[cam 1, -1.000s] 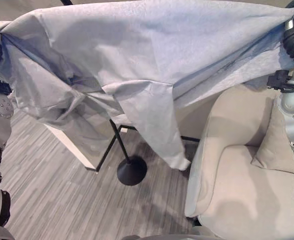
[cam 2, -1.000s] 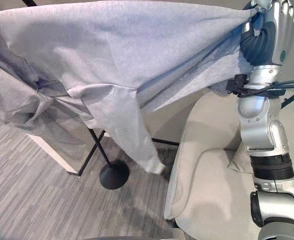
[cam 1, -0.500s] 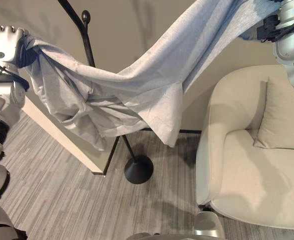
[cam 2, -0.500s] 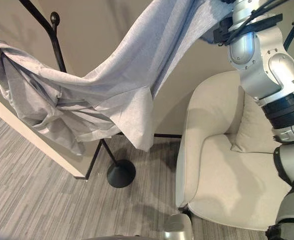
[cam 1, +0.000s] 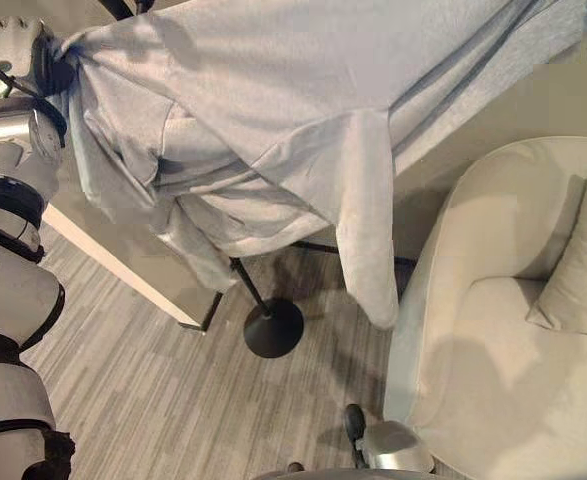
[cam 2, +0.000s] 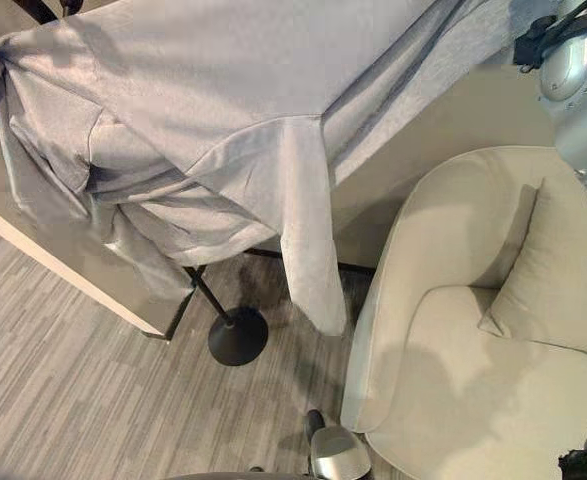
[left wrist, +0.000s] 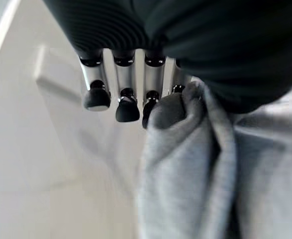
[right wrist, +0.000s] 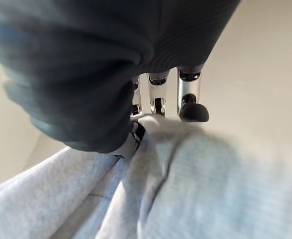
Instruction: Hang the clothes on the sofa on the clothes rack.
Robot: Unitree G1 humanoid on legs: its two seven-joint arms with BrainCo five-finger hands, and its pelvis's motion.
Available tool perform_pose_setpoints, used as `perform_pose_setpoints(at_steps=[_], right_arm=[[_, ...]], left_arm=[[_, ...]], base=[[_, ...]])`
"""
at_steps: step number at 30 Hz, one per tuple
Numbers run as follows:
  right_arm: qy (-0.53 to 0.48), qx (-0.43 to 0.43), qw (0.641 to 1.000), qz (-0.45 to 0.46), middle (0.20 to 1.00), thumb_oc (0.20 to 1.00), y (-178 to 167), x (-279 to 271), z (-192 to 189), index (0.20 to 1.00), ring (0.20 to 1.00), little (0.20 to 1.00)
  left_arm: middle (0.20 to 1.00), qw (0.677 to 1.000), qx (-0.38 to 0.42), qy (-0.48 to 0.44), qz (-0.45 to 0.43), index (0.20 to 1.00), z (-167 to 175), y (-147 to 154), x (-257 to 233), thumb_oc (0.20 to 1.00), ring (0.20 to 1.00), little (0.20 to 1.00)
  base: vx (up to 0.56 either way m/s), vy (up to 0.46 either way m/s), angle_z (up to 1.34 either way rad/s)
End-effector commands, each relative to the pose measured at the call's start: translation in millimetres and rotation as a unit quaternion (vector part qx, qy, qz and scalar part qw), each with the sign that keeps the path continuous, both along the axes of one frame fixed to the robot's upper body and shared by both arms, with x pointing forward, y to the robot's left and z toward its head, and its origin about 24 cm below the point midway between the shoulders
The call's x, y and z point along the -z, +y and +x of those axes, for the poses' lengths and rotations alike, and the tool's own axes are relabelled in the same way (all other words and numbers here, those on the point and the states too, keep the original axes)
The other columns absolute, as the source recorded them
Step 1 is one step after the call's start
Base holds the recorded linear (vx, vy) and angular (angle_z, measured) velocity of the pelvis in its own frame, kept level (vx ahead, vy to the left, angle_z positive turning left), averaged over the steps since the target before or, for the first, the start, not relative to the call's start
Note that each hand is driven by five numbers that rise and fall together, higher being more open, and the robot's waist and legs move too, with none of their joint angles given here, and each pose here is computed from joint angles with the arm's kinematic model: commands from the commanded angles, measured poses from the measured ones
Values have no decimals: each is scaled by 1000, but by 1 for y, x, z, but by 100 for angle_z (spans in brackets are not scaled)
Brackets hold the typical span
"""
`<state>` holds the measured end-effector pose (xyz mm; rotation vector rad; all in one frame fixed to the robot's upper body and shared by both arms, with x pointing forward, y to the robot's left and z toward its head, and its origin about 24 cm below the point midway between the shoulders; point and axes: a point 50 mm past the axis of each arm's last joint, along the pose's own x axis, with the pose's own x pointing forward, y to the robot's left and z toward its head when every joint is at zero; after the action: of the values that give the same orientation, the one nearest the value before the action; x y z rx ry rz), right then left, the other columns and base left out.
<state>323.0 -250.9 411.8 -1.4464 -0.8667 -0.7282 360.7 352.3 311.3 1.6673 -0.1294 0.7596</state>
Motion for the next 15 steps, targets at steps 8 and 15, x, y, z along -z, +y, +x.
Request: perform_pose_setpoints(at_steps=[8,15], right_arm=[[-121,9,992,36,200,200,-12,-51,-37,200,200,200],[-114,-50,992,22,200,200,23,-56,-32,200,200,200]], left_arm=[[200,991,-133,-22,11,200,-46,58,-21,200,200,200],[200,988,-132,-15,77,200,-56,60,-33,200,200,200]], base=[[166,-128,-9],[220,150,-69]])
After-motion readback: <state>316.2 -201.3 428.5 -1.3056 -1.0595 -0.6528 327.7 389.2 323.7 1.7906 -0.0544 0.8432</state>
